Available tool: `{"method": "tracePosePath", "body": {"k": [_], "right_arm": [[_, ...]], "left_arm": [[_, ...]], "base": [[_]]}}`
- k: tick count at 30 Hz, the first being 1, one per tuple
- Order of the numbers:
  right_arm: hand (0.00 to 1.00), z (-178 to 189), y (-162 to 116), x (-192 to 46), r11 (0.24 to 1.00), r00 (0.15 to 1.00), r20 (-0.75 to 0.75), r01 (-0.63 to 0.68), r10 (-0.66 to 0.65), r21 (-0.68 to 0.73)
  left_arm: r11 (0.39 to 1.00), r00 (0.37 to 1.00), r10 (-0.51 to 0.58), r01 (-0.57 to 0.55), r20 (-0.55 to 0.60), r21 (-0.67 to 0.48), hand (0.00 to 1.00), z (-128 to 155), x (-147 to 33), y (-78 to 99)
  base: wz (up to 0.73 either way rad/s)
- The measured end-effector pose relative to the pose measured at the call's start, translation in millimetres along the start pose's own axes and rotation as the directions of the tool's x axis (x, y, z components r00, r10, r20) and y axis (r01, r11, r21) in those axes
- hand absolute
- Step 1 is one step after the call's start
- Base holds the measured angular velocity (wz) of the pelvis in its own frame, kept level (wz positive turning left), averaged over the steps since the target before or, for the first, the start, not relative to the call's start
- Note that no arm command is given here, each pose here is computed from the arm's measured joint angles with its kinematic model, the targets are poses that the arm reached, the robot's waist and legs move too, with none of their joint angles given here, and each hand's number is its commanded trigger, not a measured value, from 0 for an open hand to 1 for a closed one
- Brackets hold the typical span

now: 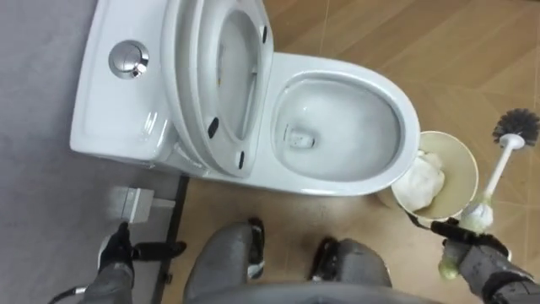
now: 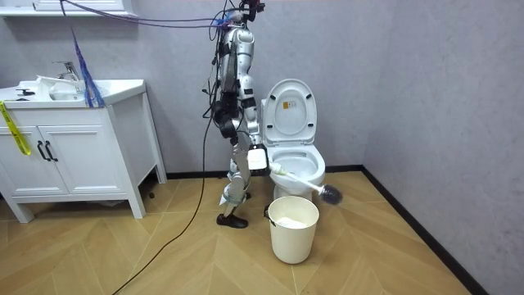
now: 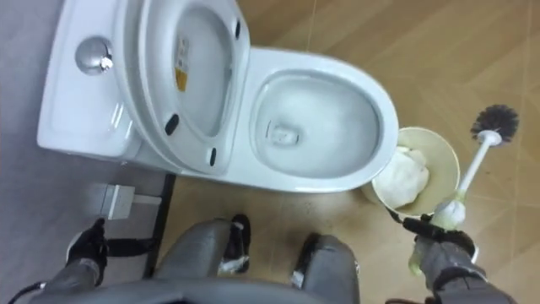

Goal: Brush toilet

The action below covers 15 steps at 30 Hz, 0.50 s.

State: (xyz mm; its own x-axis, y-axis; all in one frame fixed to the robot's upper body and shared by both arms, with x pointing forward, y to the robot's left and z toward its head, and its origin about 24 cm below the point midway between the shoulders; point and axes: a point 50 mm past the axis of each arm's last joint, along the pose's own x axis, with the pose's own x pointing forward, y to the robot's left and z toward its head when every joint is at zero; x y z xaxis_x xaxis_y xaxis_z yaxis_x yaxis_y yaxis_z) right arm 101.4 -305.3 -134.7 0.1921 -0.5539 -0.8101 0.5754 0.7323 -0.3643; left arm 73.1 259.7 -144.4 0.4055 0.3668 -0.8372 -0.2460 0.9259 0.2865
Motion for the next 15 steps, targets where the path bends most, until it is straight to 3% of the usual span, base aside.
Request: {"method": "tracePosePath", "body": {"k": [6,11,15], "right_arm": [[1.00,-12.6,0.2,-3.7,0.975,0.997,0.072,0.008,0.009,-0.221],[1.00,-13.8,3.3,-6.7,0.908,0.988,0.147,0.020,0.046,-0.419],[1.00,-16.3,9.9,-9.9,0.842,0.978,0.191,0.031,0.086,-0.539]], "left_arm": [[0.997,0.998,0.023,-0.019,-0.050,0.073,0.00,-28.2,-10.0,9.8],[0.992,0.999,0.045,-0.044,-0.004,0.122,0.00,-26.3,-14.3,13.9],[0.995,0.999,0.040,-0.042,0.030,0.091,0.00,-21.5,-16.8,9.1]], "base": [[0.05],[0.09],[0.25]]}}
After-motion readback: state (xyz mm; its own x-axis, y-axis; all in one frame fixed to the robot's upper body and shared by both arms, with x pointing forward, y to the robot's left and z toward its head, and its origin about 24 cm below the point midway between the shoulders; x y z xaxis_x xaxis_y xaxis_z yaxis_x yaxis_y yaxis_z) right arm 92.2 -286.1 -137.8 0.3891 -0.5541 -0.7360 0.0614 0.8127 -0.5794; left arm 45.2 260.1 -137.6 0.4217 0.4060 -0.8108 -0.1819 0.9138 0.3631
